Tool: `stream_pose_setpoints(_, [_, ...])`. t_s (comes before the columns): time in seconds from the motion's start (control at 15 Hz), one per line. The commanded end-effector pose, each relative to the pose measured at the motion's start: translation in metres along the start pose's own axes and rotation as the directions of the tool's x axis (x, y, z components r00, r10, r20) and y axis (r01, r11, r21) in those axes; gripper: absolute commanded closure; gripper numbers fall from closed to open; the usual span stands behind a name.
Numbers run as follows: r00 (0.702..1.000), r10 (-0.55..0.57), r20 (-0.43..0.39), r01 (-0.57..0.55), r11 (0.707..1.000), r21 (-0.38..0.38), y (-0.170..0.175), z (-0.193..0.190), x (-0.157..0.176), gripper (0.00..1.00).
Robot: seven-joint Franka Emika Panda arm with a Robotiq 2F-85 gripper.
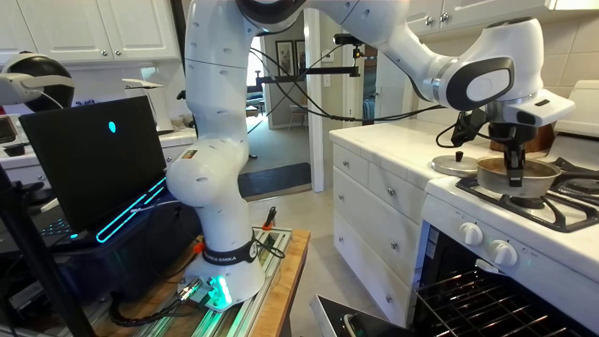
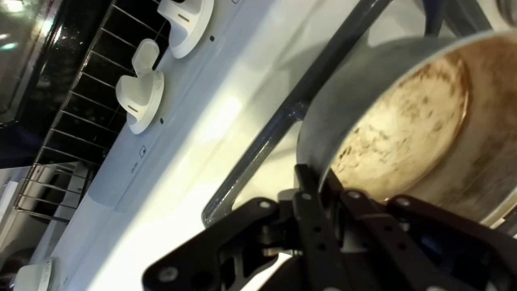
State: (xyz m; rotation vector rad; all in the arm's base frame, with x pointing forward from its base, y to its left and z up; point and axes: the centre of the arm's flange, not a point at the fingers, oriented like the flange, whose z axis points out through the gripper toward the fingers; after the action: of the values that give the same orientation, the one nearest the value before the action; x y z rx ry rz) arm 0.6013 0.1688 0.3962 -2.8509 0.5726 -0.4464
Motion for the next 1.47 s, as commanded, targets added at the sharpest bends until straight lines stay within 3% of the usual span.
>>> stream_pose_setpoints(0.0, [0.999,0.029,0.018,-0.028,0.999,-0.029,-0.009,-0.002,0.007,1.0])
stream_pose_setpoints(0.4, [0.998,0.05,0.032,-0.049,0.998,-0.041,-0.003,-0.01,0.011,0.98])
stream_pose_setpoints(0.87, [0.997,0.082,-0.015,-0.082,0.995,-0.049,0.026,-0.041,0.001,0.98])
stream_pose_setpoints(1.4, [0.97,0.244,-0.012,-0.244,0.964,-0.103,0.103,-0.07,-0.025,0.98])
